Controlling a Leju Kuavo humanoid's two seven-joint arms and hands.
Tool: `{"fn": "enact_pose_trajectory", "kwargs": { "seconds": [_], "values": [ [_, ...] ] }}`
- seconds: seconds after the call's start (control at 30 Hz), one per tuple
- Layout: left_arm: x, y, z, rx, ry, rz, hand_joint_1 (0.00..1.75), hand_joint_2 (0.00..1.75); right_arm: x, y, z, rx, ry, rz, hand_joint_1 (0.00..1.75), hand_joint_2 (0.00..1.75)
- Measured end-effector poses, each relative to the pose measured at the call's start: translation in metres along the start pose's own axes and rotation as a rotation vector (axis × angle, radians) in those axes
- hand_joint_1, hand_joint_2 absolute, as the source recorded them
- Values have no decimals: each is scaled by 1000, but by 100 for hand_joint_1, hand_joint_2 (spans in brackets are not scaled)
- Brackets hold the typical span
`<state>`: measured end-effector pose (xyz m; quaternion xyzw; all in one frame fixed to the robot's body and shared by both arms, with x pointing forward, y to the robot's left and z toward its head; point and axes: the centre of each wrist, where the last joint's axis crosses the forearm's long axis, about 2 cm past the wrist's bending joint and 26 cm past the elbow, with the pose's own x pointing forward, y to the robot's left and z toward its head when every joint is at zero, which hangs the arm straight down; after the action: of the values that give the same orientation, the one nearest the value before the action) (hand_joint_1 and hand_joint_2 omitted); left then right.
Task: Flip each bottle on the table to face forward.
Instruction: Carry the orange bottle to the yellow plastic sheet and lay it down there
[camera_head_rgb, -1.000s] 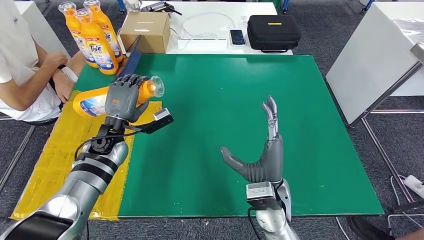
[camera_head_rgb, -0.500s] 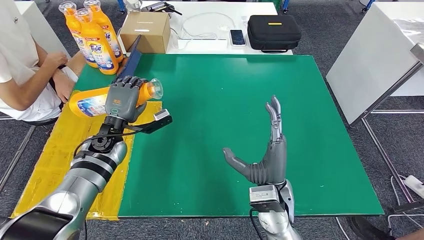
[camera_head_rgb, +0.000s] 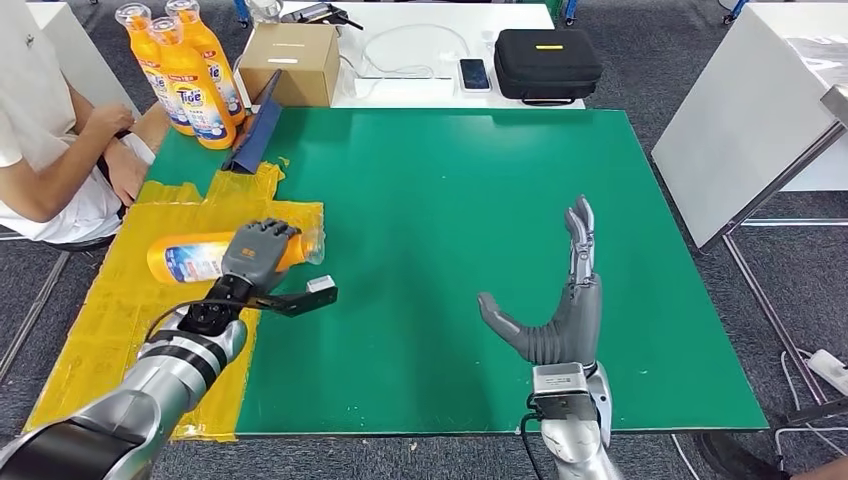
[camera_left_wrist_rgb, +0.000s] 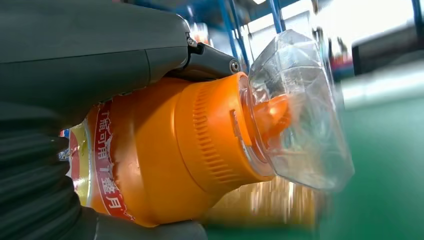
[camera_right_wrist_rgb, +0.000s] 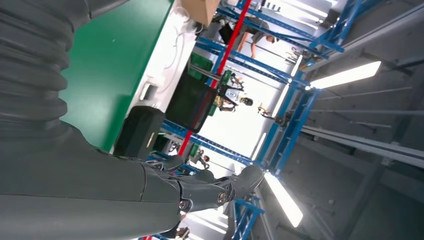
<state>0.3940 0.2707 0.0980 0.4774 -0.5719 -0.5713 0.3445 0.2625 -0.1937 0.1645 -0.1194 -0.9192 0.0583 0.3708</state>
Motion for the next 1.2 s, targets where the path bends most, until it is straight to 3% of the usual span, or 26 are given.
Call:
{"fn": "enact_pose_trajectory", "kwargs": {
  "seconds": [0.13, 0.33, 0.37, 0.47, 0.5, 0.73, 1.2],
  "values": [
    [-1, -14, 11, -119, 9, 12, 175, 175, -3, -2, 1, 10, 9, 5, 0, 175],
    [-8, -16, 11, -234, 29, 5, 175, 175, -4, -1, -2, 24, 8, 9, 0, 175],
    [-9, -16, 11, -244, 31, 5, 140, 175, -5, -1, -3, 26, 7, 9, 0, 175],
    [-11, -16, 10, -260, 44, 7, 9, 175, -5, -1, -6, 29, 5, 11, 0, 175],
    [-11, -16, 11, -260, 53, 9, 0, 175, -6, -1, -6, 30, 4, 13, 0, 175],
    [-13, -19, 16, -174, 143, 27, 0, 175, -7, 0, -7, 34, 15, 20, 0, 175],
    [-13, -22, 21, -97, 173, 110, 0, 175, -8, 4, -4, 67, 49, -31, 0, 175]
  ]
}}
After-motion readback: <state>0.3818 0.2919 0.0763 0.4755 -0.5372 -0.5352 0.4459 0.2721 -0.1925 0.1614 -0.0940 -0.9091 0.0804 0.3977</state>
